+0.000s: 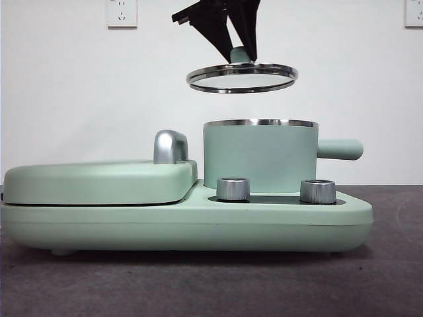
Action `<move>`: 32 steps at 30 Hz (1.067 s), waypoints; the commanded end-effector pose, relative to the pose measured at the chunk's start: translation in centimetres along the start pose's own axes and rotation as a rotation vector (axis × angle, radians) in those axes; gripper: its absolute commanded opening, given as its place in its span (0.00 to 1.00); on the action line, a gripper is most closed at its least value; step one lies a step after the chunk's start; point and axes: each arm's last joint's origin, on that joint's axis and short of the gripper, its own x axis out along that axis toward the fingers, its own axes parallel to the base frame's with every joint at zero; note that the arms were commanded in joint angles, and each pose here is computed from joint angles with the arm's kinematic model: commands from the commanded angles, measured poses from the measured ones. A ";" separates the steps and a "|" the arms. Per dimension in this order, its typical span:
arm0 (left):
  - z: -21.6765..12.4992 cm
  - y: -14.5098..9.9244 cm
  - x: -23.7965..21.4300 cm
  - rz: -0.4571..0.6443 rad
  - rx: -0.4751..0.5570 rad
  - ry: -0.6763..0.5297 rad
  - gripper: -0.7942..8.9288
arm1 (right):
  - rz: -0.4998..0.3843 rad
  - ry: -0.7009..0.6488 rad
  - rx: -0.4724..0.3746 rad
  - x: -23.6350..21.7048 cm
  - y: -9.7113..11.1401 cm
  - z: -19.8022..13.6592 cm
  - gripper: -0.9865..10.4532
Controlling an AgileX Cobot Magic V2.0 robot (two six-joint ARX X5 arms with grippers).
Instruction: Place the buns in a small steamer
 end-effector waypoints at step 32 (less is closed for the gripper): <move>-0.1 -1.9 5.9 -0.026 0.049 0.081 0.10 | 0.004 -0.017 0.009 -0.2 0.0 0.2 0.53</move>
